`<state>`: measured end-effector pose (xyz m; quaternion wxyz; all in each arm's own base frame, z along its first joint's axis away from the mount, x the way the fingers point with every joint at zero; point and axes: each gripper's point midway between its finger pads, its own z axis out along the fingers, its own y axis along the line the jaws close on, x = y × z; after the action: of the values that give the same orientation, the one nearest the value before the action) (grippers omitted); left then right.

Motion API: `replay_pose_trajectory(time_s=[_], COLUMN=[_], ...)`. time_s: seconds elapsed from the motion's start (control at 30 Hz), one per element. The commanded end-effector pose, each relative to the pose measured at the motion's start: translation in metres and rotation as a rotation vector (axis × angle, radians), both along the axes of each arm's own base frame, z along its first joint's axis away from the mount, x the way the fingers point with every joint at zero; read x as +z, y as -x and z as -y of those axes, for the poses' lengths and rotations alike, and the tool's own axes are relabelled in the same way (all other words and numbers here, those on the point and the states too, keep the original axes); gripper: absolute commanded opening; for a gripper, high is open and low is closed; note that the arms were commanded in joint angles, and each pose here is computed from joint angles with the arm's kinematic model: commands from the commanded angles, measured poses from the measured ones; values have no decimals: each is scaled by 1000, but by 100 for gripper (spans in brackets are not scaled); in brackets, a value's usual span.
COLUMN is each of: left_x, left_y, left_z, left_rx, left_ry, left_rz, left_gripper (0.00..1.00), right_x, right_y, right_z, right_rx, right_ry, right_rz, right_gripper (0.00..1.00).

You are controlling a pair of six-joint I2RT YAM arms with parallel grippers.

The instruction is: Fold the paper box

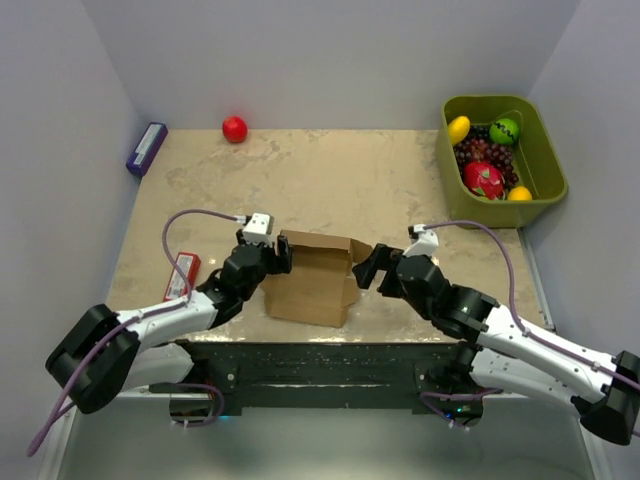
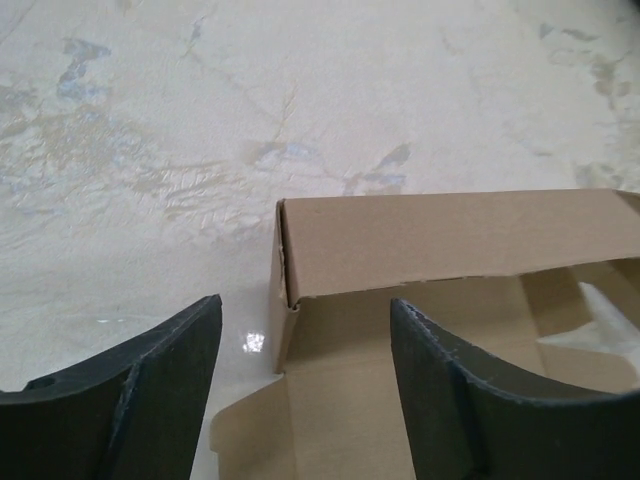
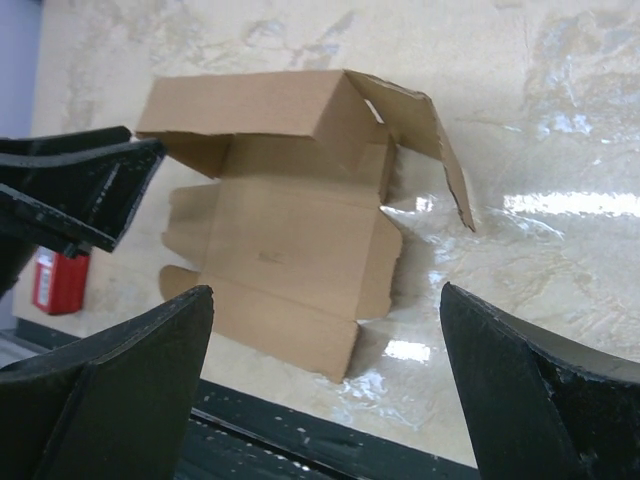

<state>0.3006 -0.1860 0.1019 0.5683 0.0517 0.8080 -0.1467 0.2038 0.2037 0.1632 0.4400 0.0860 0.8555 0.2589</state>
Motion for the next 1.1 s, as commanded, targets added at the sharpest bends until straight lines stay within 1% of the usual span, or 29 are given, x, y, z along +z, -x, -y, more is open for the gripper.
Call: replay_pose_trajectory(time_s=[0.0, 0.1, 0.2, 0.23, 0.27, 0.3, 0.33, 0.37, 0.4, 0.43, 0.47, 0.5, 0.53, 0.6, 0.67, 0.73, 0.8, 0.9, 1.07], left_x=[9, 7, 18, 31, 38, 35, 57, 64, 63, 79, 83, 76, 82, 67, 61, 48, 36, 27, 17], left_y=[14, 28, 34, 28, 30, 32, 20, 24, 22, 14, 9, 4, -4, -9, -14, -18, -21, -24, -25], left_z=[10, 11, 11, 12, 19, 19, 20, 27, 28, 26, 23, 20, 14, 12, 10, 8, 7, 7, 6], left_rx=[-90, -138, -142, -140, -178, -191, -193, -256, -271, -296, -303, -306, -305, -327, -350, -350, -352, -358, -348], left_ry=[34, 39, 75, 99, 138, 134, 162, 183, 183, 215, 220, 214, 218, 202, 202, 192, 177, 162, 163], left_rz=[-15, -59, -92, -87, -112, -157, -134, -156, -183, -173, -176, -209, -216, -278, -300, -339, -371, -395, -414], left_gripper=[78, 84, 90, 93, 94, 94, 94, 95, 95, 95, 95, 95, 95, 93, 90, 88, 86, 82, 77], right_x=[40, 45, 50, 48, 51, 50, 44, 46, 42, 41, 41, 45, 46, 45, 32, 30, 16, 3, -9], right_y=[-1, -3, -4, -6, -6, -11, -16, -22, -29, -37, -41, -47, -50, -60, -69, -79, -89, -94, -100], right_z=[-11, -19, -30, -34, -42, -42, -44, -47, -45, -48, -48, -48, -49, -53, -54, -52, -48, -52, -56], right_rx=[23, 35, 63, 66, 93, 90, 93, 103, 119, 128, 130, 131, 134, 139, 133, 119, 92, 103, 101], right_ry=[-102, -120, -148, -146, -168, -169, -164, -187, -211, -234, -242, -244, -237, -218, -191, -191, -173, -183, -182], right_rz=[37, 29, 29, 23, 25, 24, 11, 12, -13, -18, -19, -6, -5, -14, -57, -59, -88, -126, -147], right_gripper=[99, 99, 99, 99, 99, 98, 98, 98, 97, 95, 95, 94, 94, 93, 91, 88, 85, 82, 80])
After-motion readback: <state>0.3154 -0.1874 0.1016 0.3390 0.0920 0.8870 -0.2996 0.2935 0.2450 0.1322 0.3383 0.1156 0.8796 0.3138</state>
